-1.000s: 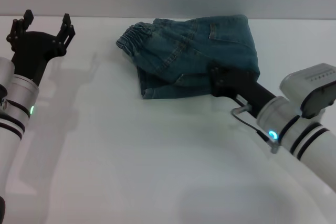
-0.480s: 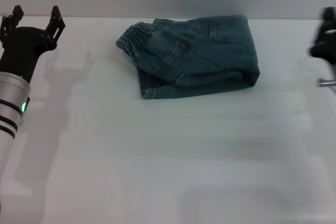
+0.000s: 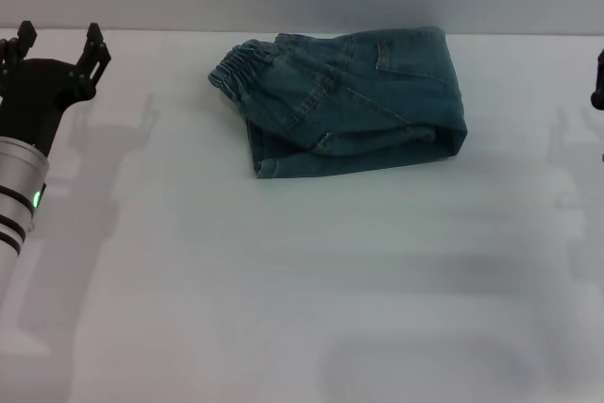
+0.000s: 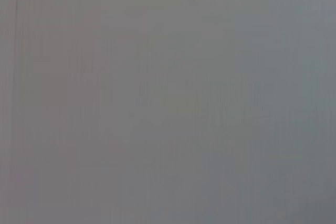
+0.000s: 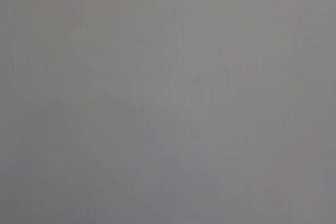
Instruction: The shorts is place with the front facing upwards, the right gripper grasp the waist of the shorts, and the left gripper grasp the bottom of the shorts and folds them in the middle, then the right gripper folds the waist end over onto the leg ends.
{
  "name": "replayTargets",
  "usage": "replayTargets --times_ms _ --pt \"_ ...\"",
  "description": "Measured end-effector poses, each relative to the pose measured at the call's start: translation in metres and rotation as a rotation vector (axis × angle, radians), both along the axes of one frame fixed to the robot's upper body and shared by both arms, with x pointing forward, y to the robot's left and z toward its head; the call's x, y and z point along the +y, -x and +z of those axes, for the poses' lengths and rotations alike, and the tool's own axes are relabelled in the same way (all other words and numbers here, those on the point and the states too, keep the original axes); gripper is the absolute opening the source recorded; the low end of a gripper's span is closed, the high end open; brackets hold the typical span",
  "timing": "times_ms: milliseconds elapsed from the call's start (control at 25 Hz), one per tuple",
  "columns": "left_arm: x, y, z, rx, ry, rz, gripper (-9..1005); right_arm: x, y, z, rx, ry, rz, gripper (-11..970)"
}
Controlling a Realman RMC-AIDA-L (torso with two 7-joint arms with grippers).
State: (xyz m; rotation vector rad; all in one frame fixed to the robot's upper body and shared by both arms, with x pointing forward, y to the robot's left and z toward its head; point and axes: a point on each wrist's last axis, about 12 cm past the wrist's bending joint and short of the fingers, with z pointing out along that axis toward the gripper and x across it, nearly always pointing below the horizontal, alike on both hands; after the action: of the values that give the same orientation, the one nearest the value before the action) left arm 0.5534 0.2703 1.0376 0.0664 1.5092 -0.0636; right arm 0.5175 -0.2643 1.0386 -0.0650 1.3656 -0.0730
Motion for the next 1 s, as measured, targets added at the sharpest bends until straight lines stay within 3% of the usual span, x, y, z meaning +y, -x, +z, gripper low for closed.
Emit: replayTargets --times_ms 240,480,680,1000 --pt "0.001 0.002 -0.001 -0.004 -0.006 0.002 829 0.0 0.001 0.001 -0.007 -0.019 0.004 269" --pt "0.004 0.005 -0.001 -0.009 -0.009 0.011 829 0.0 0.003 -0.001 -0.005 -0.02 0.003 504" --pt "0.008 0.008 -0.003 -0.008 -0.017 0.015 829 -0.002 0.004 -0.001 -0.005 -0.018 0.0 602" --pt "0.01 0.011 0.0 -0.051 -0.023 0.017 829 -0.004 0.006 -0.001 -0.015 -0.017 -0.009 602"
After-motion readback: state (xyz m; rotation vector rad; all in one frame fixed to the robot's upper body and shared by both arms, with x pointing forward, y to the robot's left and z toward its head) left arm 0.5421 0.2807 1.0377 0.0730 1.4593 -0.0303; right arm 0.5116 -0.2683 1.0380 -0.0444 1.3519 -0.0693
